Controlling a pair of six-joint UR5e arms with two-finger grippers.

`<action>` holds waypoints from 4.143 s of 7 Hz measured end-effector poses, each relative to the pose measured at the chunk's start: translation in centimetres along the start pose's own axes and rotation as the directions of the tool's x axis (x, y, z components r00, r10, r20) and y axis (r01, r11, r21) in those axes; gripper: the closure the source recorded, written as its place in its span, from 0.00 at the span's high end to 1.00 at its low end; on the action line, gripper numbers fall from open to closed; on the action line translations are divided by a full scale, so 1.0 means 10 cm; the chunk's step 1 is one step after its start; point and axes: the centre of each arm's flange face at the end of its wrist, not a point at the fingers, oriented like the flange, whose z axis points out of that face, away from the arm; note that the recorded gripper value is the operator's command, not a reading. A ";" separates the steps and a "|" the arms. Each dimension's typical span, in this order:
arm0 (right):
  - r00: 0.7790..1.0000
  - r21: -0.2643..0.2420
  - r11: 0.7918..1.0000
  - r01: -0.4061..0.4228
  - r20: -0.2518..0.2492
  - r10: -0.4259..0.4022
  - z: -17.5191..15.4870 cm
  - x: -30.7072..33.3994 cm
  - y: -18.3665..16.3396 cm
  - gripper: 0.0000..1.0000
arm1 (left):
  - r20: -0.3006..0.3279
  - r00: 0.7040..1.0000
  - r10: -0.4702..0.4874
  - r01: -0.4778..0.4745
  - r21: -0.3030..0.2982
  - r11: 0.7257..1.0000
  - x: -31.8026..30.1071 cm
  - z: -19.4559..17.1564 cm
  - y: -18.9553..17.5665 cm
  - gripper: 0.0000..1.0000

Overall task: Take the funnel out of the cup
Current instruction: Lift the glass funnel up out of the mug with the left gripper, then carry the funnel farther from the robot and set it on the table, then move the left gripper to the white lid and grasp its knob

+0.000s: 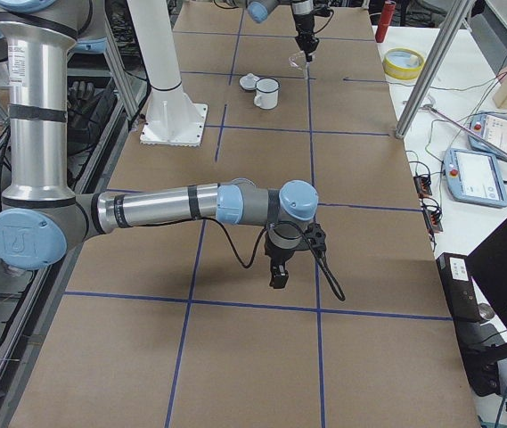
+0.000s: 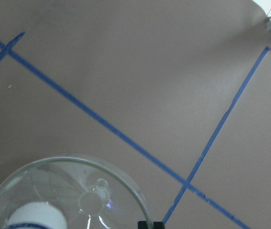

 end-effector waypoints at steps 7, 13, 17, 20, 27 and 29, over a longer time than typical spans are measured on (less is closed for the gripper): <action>1.000 0.000 1.000 0.000 0.000 0.000 0.00 0.00 0.00 1.00 | -0.412 0.909 -0.063 0.147 0.175 0.974 -0.92 1.16 -1.01 0.00; 1.000 0.000 1.000 -0.001 0.000 0.001 0.00 0.00 0.00 1.00 | -0.505 0.863 -0.026 0.113 0.143 0.983 -1.24 1.64 -0.67 0.84; 1.000 0.000 1.000 0.000 0.000 0.000 0.00 0.00 0.00 1.00 | -0.513 0.858 -0.019 0.108 0.145 0.984 -1.23 1.57 -0.60 0.92; 1.000 0.000 1.000 0.000 0.000 0.000 0.00 0.00 0.00 1.00 | -0.232 0.972 -0.039 0.052 0.050 0.997 -1.34 1.16 -0.32 0.91; 1.000 0.000 1.000 0.000 0.000 0.000 0.00 0.00 0.00 1.00 | 0.275 0.952 -0.133 0.146 -0.030 0.989 -2.58 0.48 1.09 0.91; 1.000 0.000 1.000 -0.001 0.000 0.001 0.00 0.00 0.00 1.00 | 0.324 0.930 -0.172 0.188 -0.020 0.982 -2.72 0.67 1.29 0.89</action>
